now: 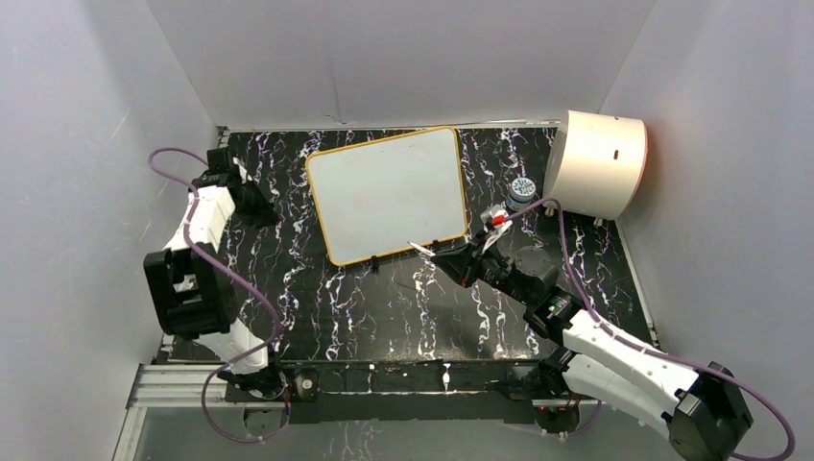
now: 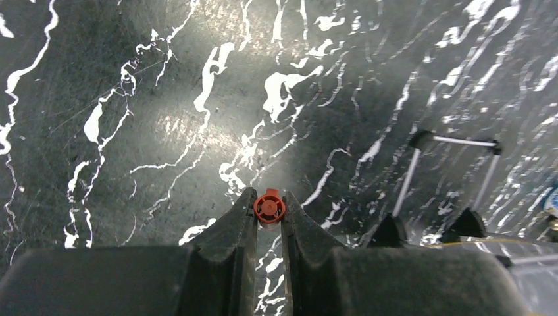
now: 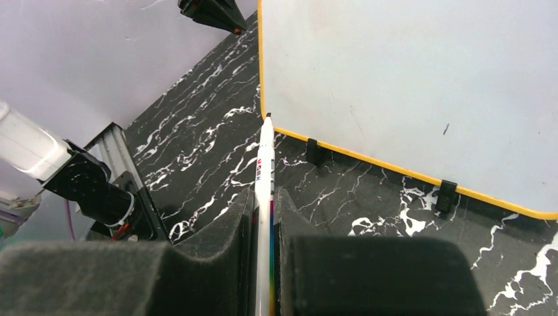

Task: Write a sentence on the whiteboard
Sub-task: Place the pen cap at the center of the board.

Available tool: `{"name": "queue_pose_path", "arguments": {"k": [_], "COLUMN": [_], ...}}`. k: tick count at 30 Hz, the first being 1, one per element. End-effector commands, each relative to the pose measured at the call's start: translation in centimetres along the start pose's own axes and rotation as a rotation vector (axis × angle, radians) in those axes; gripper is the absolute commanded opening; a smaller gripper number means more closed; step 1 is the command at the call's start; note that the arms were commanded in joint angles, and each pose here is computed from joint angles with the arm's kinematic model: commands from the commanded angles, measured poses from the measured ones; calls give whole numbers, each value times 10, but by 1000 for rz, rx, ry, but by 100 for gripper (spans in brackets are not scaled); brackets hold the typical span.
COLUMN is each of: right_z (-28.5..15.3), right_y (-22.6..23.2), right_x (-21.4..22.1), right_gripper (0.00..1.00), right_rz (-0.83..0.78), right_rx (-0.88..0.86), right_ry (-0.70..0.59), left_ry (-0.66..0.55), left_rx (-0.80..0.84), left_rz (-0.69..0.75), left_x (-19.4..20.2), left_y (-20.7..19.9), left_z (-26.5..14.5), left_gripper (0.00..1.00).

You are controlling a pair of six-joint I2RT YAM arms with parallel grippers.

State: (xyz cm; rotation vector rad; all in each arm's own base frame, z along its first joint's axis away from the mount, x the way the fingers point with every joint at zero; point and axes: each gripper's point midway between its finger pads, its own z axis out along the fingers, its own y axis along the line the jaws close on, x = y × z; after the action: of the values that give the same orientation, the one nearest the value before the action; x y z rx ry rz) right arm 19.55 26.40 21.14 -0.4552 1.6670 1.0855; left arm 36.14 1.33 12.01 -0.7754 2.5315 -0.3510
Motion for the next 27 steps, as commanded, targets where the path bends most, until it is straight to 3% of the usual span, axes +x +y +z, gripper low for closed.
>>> {"name": "queue_pose_path", "arguments": {"k": [1, 15, 27], "right_z": [4, 14, 20], "right_y": [6, 0, 1], "right_x": [-31, -20, -18], "right_gripper": [0, 0, 0], "right_rz": [-58, -32, -17], "right_rx": [1, 15, 8], "right_ry": [-66, -30, -8], "left_ry": [55, 203, 178], "left_rx": [-2, -84, -142], "left_rz": [56, 56, 87], "left_x": [-1, 17, 14], "left_y": [3, 31, 43], "left_z": [13, 76, 75], "left_gripper": [0, 5, 42]}}
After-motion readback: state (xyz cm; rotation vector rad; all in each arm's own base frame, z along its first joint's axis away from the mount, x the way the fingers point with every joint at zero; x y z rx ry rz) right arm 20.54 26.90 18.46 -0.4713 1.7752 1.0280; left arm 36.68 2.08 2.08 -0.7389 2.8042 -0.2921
